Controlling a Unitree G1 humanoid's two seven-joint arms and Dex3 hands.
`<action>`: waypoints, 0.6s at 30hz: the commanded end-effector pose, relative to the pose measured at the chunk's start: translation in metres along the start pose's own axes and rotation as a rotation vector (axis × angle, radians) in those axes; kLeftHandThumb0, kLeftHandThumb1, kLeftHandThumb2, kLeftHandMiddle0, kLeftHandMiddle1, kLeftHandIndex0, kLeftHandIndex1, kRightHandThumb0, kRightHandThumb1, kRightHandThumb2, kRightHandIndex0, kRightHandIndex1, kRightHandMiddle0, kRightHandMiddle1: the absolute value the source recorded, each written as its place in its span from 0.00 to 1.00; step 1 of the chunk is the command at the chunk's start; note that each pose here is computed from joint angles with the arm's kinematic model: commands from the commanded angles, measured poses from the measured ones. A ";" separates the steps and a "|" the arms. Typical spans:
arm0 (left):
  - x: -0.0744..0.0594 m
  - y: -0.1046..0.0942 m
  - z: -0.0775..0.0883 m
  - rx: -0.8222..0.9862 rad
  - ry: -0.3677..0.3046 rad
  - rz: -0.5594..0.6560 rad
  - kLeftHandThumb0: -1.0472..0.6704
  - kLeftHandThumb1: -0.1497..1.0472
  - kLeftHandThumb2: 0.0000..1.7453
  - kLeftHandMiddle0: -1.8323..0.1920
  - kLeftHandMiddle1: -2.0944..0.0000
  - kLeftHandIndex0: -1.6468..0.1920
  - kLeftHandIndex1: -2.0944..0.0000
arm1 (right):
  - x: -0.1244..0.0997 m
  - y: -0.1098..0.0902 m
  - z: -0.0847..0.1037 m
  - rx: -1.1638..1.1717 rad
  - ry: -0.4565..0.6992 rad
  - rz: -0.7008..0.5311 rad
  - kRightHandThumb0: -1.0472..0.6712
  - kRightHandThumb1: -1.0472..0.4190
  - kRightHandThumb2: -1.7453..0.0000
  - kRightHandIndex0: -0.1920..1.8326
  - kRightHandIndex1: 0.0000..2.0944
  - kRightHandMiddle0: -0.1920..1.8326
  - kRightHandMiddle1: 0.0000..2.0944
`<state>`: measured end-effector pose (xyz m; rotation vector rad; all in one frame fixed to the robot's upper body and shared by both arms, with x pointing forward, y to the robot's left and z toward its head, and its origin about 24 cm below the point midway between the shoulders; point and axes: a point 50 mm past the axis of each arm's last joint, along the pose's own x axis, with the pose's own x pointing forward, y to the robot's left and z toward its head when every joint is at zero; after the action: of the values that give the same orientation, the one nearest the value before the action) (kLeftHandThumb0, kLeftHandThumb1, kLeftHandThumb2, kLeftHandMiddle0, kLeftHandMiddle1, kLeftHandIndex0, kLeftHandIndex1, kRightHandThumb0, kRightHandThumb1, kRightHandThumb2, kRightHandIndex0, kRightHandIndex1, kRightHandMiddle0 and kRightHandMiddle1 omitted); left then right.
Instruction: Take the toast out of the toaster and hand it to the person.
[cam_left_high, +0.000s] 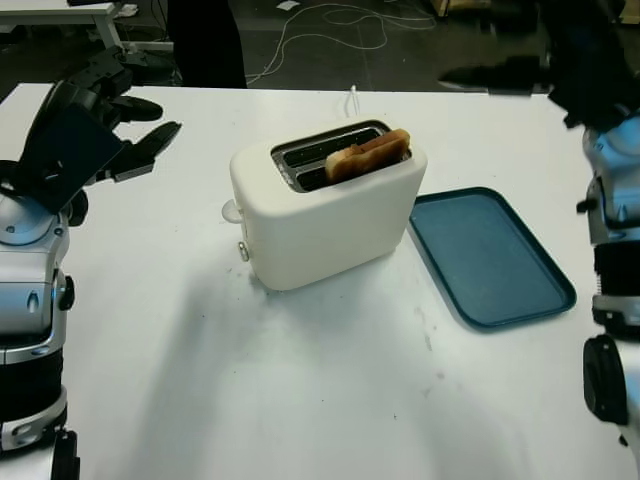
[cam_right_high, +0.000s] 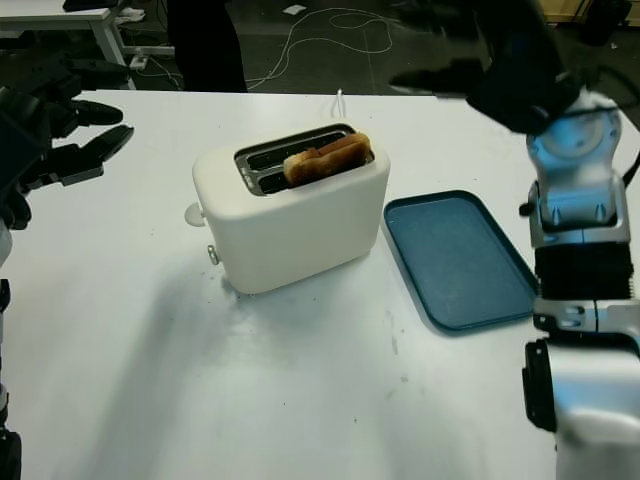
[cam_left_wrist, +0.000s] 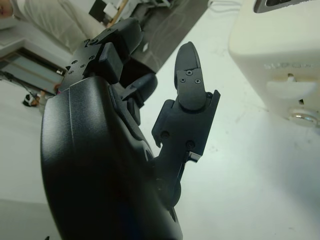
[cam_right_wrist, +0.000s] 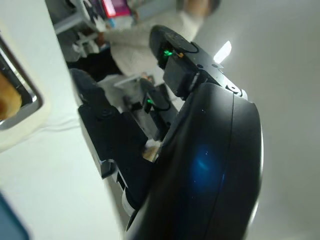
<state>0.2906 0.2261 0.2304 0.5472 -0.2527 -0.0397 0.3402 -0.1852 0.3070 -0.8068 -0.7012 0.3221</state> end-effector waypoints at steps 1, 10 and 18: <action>-0.002 0.002 -0.001 0.013 0.009 0.010 0.47 0.80 0.25 0.85 0.51 0.75 0.68 | 0.006 -0.006 0.019 -0.085 -0.069 0.045 0.52 0.41 1.00 0.52 0.10 0.52 0.08; -0.002 0.001 -0.001 0.017 0.009 0.006 0.47 0.82 0.23 0.84 0.52 0.75 0.69 | 0.019 0.031 0.039 -0.271 -0.127 0.312 0.41 0.45 1.00 0.64 0.09 0.62 0.06; -0.002 0.001 -0.003 0.018 0.010 0.005 0.45 0.82 0.23 0.83 0.52 0.74 0.69 | 0.021 0.068 0.024 -0.298 -0.107 0.453 0.38 0.44 1.00 0.64 0.07 0.61 0.03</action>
<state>0.2905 0.2265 0.2300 0.5474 -0.2467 -0.0369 0.3376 -0.1166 0.2814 -1.2351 -0.6684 0.6776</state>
